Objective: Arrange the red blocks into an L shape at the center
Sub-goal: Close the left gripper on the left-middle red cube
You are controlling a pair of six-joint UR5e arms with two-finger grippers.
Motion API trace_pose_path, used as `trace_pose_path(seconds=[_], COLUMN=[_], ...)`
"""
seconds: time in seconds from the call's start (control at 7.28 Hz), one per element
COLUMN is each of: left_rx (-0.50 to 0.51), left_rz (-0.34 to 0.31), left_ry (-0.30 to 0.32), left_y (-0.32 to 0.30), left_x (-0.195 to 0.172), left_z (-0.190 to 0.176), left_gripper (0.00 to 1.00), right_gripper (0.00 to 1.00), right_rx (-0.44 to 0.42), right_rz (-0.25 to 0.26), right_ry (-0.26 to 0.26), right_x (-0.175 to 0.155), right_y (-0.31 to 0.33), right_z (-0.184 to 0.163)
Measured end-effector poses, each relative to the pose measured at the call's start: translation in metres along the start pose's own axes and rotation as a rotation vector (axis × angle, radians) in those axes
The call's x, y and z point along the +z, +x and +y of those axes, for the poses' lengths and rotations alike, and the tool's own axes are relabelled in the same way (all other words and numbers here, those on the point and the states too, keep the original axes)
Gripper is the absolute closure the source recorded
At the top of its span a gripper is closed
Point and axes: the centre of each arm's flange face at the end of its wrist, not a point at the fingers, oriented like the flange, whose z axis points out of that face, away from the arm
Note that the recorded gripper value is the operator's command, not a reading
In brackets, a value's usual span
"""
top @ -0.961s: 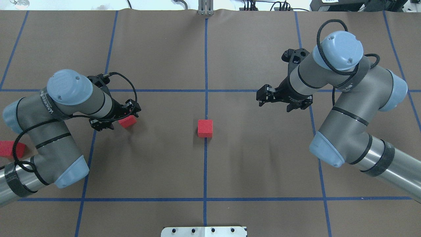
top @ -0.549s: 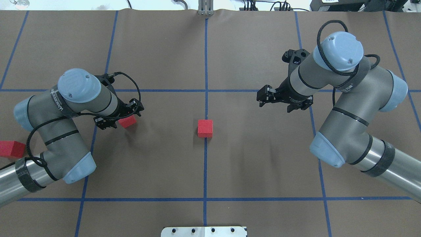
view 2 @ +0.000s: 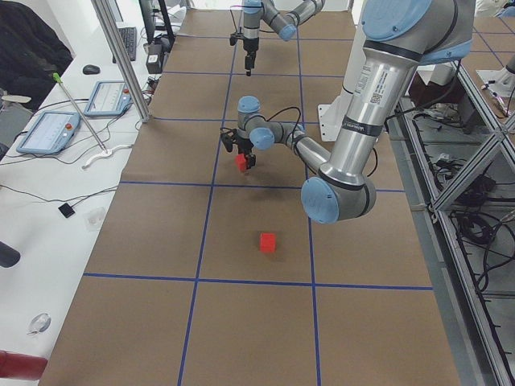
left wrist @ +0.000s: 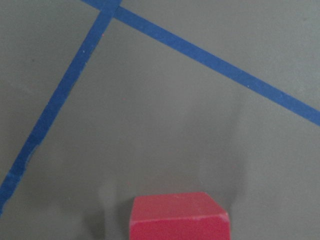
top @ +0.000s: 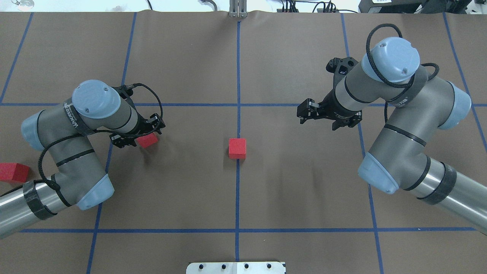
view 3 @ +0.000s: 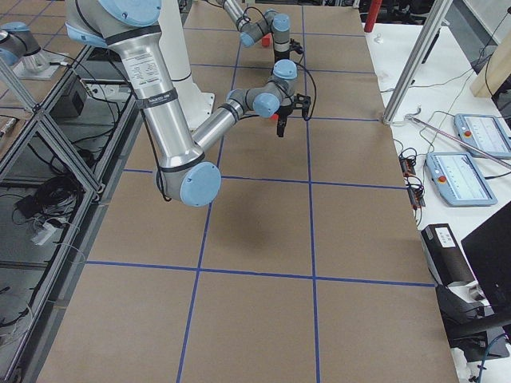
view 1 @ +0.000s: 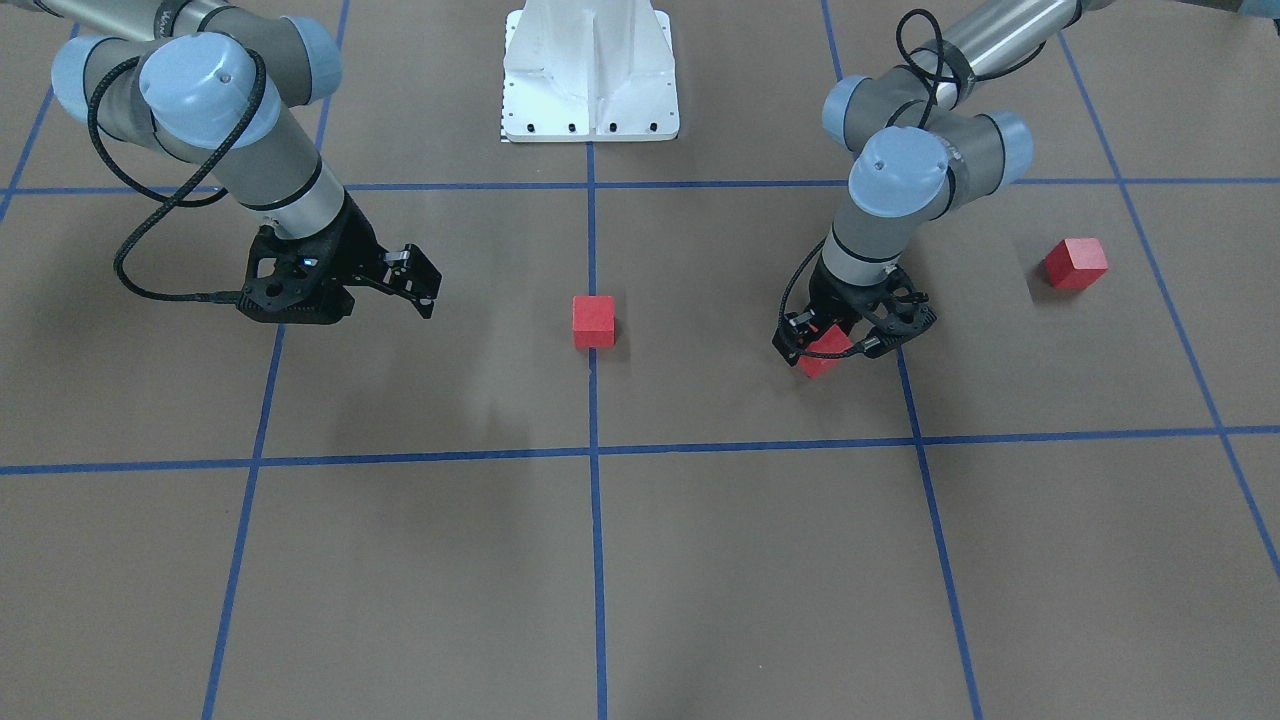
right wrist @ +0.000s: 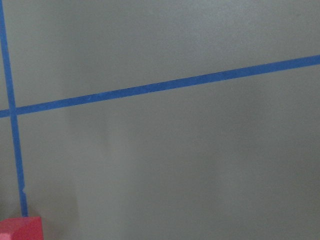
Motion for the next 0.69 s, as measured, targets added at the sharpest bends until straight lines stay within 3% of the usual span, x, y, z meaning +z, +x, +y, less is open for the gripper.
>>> trace_pose_path(seconds=[0.27,0.41,0.55,0.69], left_rx=[0.02,0.024,0.025,0.025], left_rz=[-0.011,-0.014,-0.014,-0.013], left_ry=[0.0,0.0,0.001,0.001], left_y=[-0.0023,-0.003,-0.003,-0.0021], left_x=[0.0062,0.0077,0.008,0.0075], left_z=[-0.0024,-0.0033,-0.0038,-0.0037], left_gripper=[0.18,0.37,0.93,1.0], right_gripper=[0.0,0.0,0.0,0.0], right_rx=[-0.001,-0.001,0.0,0.0], right_rz=[0.001,0.0,0.0,0.0], right_ry=[-0.001,-0.001,-0.001,-0.001], right_x=[0.0007,0.0007,0.0007,0.0008], right_y=[-0.0002,-0.0006,-0.0009,-0.0009], right_z=[0.0004,0.0005,0.0005,0.0006])
